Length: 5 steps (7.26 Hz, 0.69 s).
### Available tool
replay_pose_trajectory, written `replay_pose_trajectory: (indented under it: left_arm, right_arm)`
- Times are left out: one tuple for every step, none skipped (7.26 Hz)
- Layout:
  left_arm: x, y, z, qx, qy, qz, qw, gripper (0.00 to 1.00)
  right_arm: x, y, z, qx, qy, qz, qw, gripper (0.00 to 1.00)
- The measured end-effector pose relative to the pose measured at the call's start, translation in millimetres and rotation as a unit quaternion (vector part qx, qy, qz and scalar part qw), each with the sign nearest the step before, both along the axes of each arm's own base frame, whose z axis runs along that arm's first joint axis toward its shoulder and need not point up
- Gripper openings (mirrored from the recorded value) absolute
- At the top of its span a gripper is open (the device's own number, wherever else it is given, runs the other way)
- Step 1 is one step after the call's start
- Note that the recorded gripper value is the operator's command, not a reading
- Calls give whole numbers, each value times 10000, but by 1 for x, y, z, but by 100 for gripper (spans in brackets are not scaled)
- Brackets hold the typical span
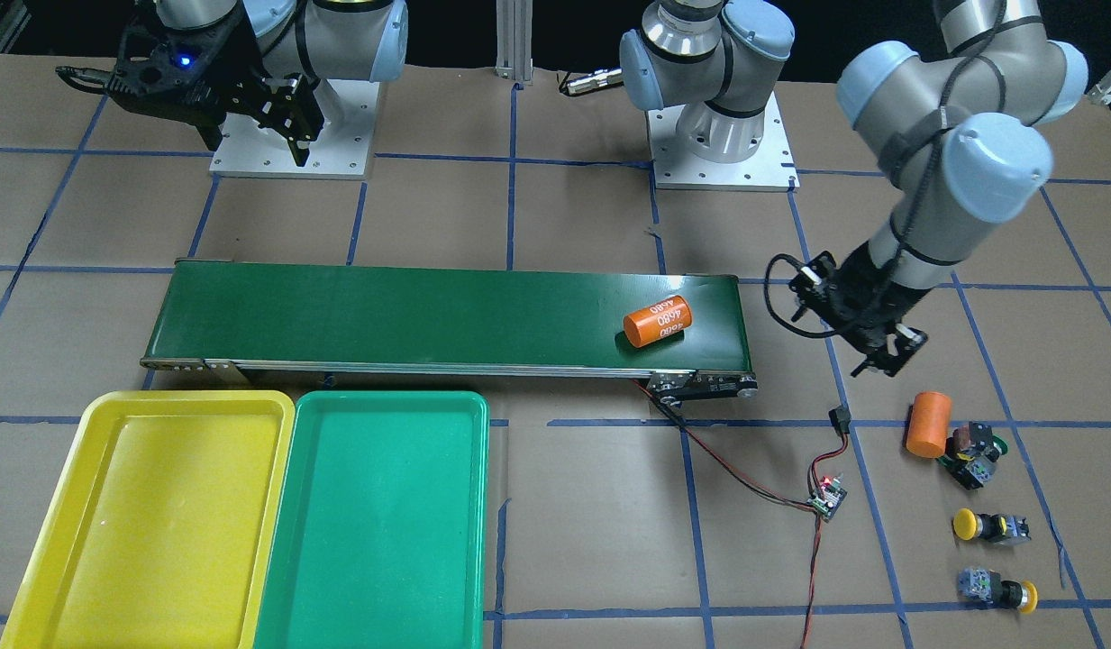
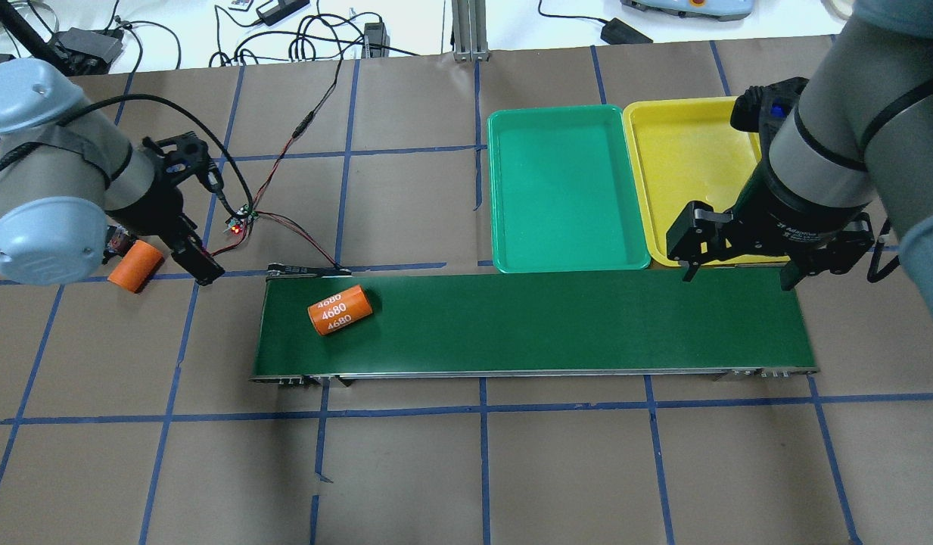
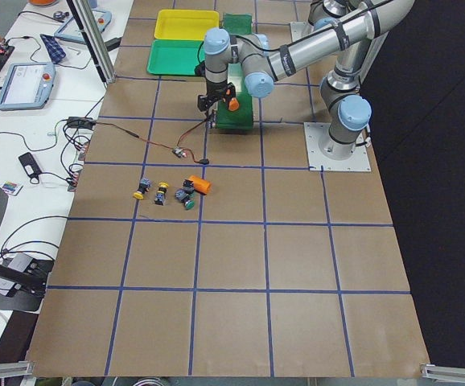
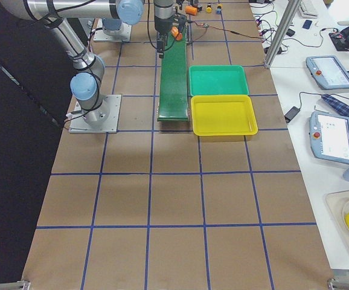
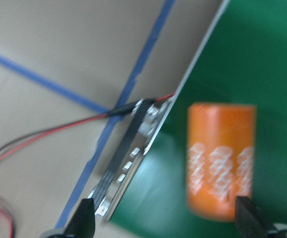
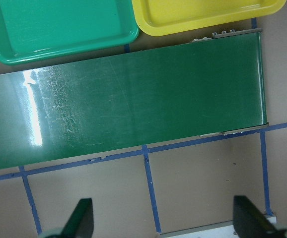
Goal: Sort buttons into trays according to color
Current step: 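Grasp the second orange cell with the left gripper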
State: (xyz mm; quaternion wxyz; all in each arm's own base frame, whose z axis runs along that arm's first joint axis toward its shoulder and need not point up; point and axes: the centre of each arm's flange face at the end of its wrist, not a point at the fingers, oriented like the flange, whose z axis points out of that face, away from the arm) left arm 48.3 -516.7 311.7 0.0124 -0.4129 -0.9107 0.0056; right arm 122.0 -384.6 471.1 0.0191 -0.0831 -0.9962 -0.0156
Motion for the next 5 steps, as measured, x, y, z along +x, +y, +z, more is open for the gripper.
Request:
replay_pose_trajectory:
  left_arm:
    - [50, -4, -11, 2, 0, 451, 9990, 100]
    - [91, -10, -28, -82, -42, 801, 9967, 100]
    - [120, -14, -46, -145, -73, 1179, 9929, 100]
    - [138, -16, -61, -158, -78, 1575, 9874, 100]
    - [148, -18, -75, -169, -85, 1814, 9832, 100]
  right_arm:
    - [0, 1, 0, 10, 10, -5, 10000, 100]
    - [0, 1, 0, 11, 9, -11, 10000, 100]
    - [0, 1, 1, -4, 1, -13, 10000, 100]
    - [0, 1, 1, -6, 2, -5, 10000, 100]
    - [0, 1, 1, -1, 6, -3, 10000, 100]
